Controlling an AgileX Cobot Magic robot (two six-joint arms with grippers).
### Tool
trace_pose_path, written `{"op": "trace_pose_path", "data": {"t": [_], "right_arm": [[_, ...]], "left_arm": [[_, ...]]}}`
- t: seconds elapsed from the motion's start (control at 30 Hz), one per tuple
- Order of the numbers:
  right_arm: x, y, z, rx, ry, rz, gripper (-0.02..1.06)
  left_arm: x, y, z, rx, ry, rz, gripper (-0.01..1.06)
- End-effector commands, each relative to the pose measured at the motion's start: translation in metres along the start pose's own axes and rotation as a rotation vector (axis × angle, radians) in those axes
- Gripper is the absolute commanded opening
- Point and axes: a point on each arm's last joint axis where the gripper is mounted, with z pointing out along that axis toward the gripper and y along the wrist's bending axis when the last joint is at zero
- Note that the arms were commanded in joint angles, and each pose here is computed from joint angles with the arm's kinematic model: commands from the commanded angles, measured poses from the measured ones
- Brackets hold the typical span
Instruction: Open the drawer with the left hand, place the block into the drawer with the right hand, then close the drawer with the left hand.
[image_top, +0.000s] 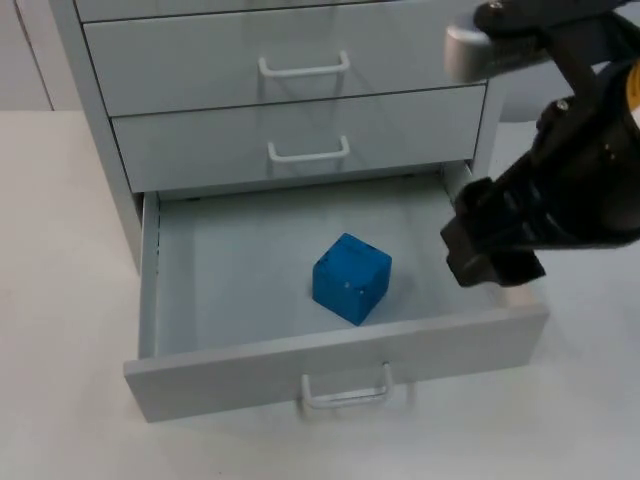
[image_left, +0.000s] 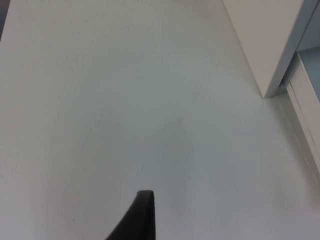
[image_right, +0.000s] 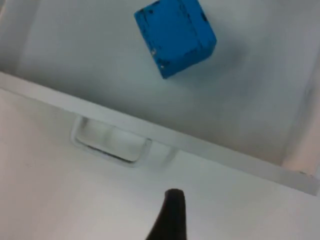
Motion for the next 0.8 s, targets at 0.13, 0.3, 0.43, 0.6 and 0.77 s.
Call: {"op": "trace_pose_path", "data": {"t": [0.13,0.3,0.43,0.6,0.77], "right_arm": [[-0.001,-0.052,0.004,0.06,0.033,0.107,0.72],[0.003,-0.096,0.006,0.069,0.067,0.24,0.72],[0.017,-0.148,0.002,0.084,0.117,0.368,0.72],[0.045,-0.196,-0.007,0.151,0.203,0.492,0.72],[0.07,-0.216,-0.01,0.175,0.269,0.579,0.72]], "left_arm": [[0.0,0.0,-0.001,-0.003,-0.011,-0.007,1.05],[0.0,0.0,-0.001,-0.002,-0.011,-0.008,1.05],[0.0,0.0,-0.001,-0.002,-0.011,-0.008,1.05],[0.0,0.0,-0.001,-0.001,-0.011,-0.009,1.05],[0.0,0.0,-0.001,0.001,-0.011,-0.011,1.05]]}}
